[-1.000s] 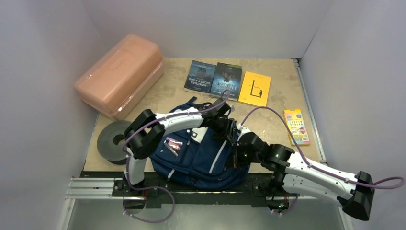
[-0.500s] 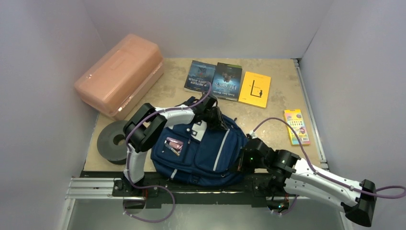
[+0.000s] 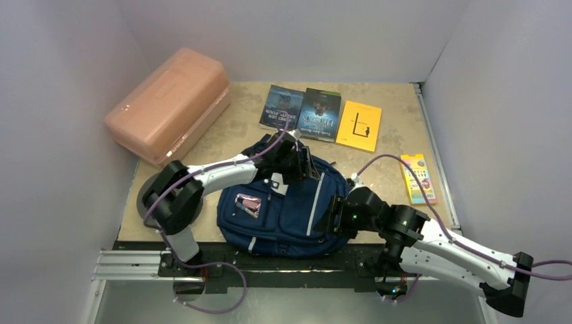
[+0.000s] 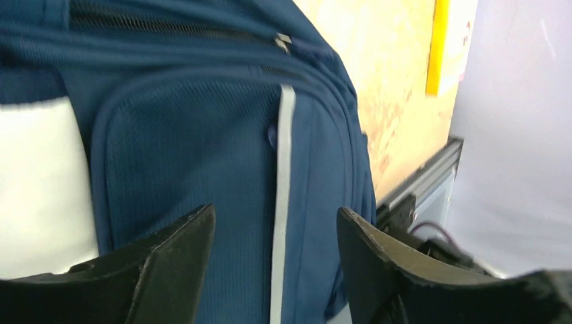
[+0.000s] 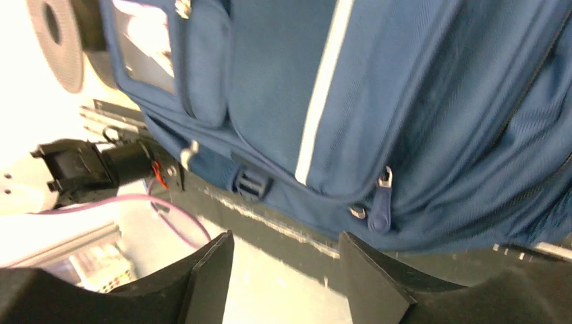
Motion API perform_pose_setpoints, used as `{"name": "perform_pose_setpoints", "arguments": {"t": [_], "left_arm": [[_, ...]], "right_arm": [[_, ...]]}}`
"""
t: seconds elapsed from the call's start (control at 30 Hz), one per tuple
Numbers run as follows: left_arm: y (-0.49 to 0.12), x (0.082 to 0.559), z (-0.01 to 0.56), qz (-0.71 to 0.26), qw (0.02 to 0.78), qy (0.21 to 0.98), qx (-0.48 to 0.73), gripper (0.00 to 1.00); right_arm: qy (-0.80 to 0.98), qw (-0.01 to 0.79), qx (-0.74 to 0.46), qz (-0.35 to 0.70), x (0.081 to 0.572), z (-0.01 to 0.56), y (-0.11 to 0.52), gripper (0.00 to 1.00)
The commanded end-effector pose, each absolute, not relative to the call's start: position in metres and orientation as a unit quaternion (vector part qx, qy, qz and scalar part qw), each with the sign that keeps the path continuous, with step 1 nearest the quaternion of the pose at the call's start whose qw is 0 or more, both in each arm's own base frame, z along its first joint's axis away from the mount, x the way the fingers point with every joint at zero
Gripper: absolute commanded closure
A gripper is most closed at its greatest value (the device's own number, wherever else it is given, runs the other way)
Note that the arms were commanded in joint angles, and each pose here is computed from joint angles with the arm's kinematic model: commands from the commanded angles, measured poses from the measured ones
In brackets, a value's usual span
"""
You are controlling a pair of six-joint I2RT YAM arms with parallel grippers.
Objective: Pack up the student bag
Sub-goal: Unzip the student bag at the center of the board.
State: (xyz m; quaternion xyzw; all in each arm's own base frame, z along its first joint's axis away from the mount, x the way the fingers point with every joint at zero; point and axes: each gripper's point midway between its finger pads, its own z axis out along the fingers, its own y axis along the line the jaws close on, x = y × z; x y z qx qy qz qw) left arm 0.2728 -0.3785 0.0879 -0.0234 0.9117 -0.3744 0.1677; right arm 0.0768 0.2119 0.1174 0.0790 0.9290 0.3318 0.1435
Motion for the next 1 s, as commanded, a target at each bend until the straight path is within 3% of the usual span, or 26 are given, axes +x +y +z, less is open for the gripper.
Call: {"name": "perform_pose_setpoints", "arguments": {"t": [0.0, 0.27, 0.4, 0.7, 0.83, 0.97], "left_arm": [[-0.35, 0.233, 0.117, -0.344, 0.182, 0.919, 0.064, 0.32], [-0.358, 0.187, 0.125, -0.286, 0.174, 0.931, 0.144, 0.29], [-0.389, 0.182, 0.112, -0.251, 0.159, 0.94, 0.168, 0.34], [-0.425, 0.193, 0.078, -0.183, 0.145, 0.954, 0.189, 0.41], [-0.423, 0.198, 0.066, -0.149, 0.138, 0.961, 0.186, 0.49], [-0.401, 0.209, 0.065, -0.086, 0.152, 0.97, 0.168, 0.76]], "right_arm": [[0.922, 0.256, 0.055, 0.285, 0.124, 0.14, 0.201, 0.34], [0.916, 0.347, 0.159, 0.124, 0.204, 0.138, 0.116, 0.36], [0.919, 0.34, 0.192, 0.058, 0.199, 0.144, 0.09, 0.36], [0.907, 0.361, 0.194, 0.099, 0.172, 0.166, 0.078, 0.37], [0.901, 0.383, 0.185, 0.089, 0.173, 0.178, 0.069, 0.36], [0.915, 0.363, 0.125, 0.124, 0.172, 0.173, 0.091, 0.35]]}}
